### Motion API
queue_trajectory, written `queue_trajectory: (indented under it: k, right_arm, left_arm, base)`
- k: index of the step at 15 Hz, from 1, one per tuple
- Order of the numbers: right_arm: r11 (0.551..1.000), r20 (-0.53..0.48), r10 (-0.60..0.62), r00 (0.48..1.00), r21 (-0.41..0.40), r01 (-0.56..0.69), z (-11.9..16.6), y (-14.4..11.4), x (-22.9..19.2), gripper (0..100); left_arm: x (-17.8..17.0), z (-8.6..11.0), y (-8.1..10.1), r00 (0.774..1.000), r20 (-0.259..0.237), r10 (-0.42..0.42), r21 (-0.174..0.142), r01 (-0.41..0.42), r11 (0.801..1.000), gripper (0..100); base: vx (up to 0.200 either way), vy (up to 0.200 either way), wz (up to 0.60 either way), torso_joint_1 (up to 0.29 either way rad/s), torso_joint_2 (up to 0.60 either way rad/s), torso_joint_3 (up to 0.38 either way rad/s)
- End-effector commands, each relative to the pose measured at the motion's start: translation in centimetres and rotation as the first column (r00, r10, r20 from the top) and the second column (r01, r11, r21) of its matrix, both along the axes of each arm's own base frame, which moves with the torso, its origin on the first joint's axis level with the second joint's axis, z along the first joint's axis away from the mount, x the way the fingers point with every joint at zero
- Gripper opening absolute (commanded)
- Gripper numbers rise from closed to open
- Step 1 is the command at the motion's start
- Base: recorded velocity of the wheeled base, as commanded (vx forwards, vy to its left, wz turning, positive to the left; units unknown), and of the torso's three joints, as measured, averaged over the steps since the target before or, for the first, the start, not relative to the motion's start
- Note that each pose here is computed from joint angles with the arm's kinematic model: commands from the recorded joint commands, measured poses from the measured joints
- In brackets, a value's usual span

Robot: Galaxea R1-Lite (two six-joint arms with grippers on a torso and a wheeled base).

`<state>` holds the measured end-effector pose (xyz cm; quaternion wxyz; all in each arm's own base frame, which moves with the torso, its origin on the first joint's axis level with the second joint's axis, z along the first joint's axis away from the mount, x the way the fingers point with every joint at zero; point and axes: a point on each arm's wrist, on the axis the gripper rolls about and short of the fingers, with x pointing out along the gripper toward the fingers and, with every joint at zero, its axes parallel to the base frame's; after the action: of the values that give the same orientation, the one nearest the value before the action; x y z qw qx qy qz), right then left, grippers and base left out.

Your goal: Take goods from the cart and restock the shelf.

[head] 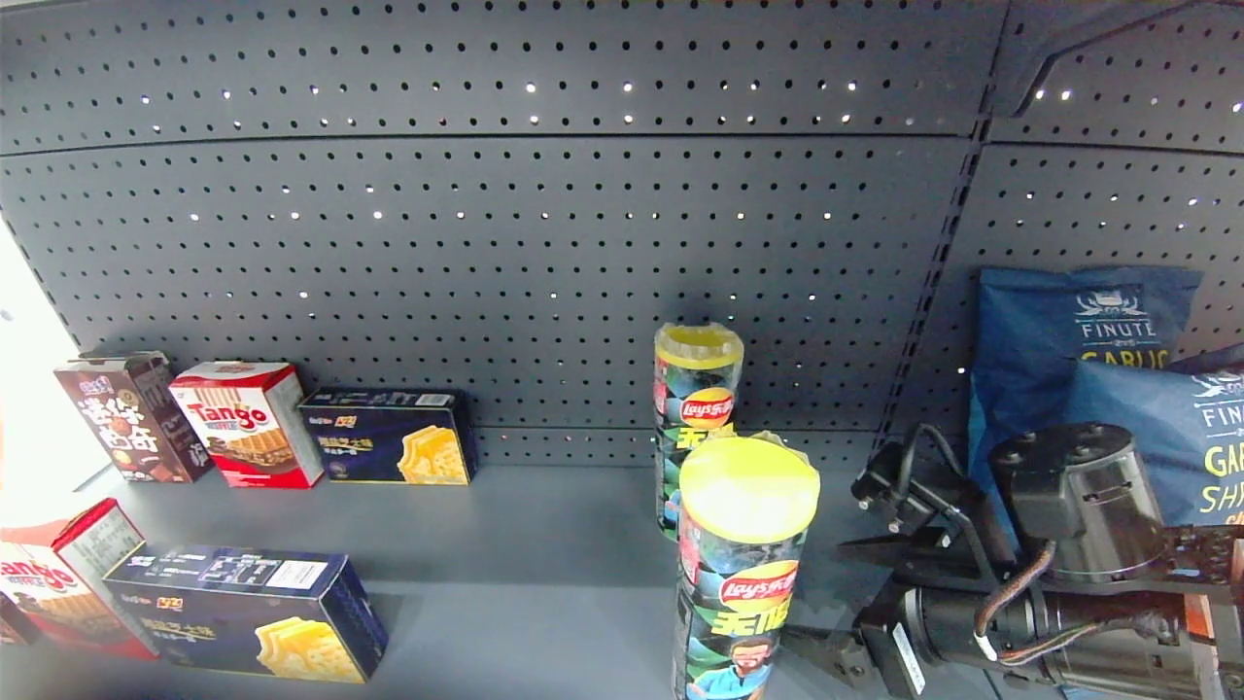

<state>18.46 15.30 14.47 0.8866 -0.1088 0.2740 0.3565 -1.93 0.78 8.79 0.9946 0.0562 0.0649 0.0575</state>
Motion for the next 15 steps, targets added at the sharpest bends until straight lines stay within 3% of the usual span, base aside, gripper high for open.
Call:
queue_trajectory:
  k: [1,15]
  right_arm:
    - [1.0,-0.003,0.005,1.0,-0.003,-0.005,-0.1,0.1,-0.1,100]
    - [0.998,-0.008,0.065,0.998,-0.004,-0.065,-0.3,1.0,-1.1,100]
  left_arm:
    - [0.0,0.0,0.0,1.0,-0.003,0.0,0.0,0.0,1.0,100]
    - [0.0,0.0,0.0,1.0,-0.003,0.001,-0.005,-0.001,1.0,100]
  base:
    - [0.0,0.0,0.0,0.0,0.0,0.0]
    - [0.0,0.0,0.0,0.0,0.0,0.0]
